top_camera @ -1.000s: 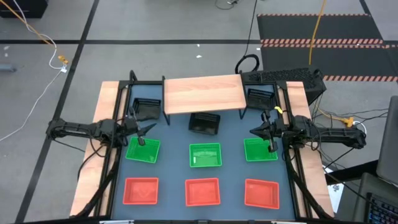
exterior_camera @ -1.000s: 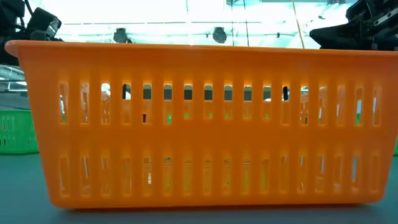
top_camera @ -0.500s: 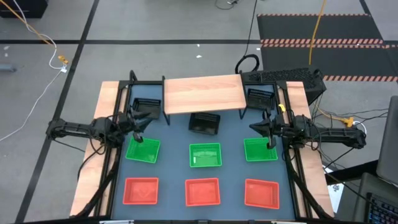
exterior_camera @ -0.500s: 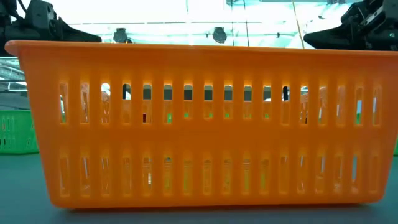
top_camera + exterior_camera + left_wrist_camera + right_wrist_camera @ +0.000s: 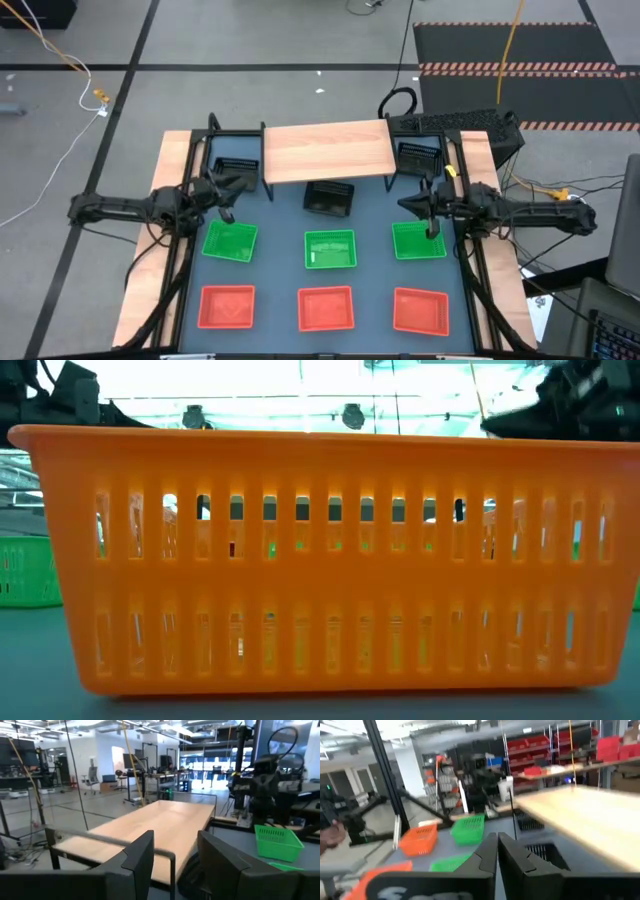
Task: Stack baskets on shelf by color
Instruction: Put the middle right green bin on the shelf
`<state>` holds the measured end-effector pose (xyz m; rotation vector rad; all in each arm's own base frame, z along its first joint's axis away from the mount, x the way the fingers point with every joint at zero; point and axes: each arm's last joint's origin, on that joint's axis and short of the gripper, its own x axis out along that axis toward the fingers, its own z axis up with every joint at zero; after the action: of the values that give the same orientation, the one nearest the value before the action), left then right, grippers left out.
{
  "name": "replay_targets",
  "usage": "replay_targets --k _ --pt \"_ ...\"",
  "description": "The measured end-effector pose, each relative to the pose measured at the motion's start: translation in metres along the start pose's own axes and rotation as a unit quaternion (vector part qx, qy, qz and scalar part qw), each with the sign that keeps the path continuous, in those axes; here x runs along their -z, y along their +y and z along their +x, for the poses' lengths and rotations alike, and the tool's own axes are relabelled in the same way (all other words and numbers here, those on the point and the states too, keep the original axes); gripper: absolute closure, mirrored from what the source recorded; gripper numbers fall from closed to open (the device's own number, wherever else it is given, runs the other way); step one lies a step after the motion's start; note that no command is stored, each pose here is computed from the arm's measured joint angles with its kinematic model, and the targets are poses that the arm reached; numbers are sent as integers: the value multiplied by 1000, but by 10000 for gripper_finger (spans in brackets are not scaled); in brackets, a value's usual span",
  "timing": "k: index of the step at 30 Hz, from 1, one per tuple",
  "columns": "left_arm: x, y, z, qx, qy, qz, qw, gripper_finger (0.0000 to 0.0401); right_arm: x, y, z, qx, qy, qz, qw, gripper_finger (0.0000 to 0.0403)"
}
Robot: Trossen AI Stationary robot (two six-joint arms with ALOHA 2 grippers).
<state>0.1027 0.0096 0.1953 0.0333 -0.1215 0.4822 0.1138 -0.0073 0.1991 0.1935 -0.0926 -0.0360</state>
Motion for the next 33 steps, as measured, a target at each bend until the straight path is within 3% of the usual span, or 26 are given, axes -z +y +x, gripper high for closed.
replay_targets --k 3,6,13,17,22,25,29,31,33 --pt "-17 0 6 -8 1 7 1000 254 -23 2 9 38 -3 -1 999 362" --pt "-33 -2 13 -10 11 21 1000 280 -43 1 16 124 -5 -3 992 342" --pt "-40 -9 25 -6 71 32 997 370 -66 -7 26 313 27 -64 947 319" --pt "-34 -12 30 -9 91 -6 996 397 -60 -13 32 342 102 -30 934 319" --pt "-24 -16 33 -8 130 -29 991 377 -42 -14 39 318 192 88 924 319" --pt "-19 -19 36 -6 148 -14 989 365 -36 -15 41 326 235 108 909 319" --pt "-14 -20 40 -24 164 13 986 356 -37 -30 35 471 258 50 842 319" --pt "-10 -21 42 -32 173 24 984 355 -41 -39 30 541 244 41 804 319" --pt "-8 -22 43 -33 180 30 983 355 -45 -47 26 589 217 44 777 319"
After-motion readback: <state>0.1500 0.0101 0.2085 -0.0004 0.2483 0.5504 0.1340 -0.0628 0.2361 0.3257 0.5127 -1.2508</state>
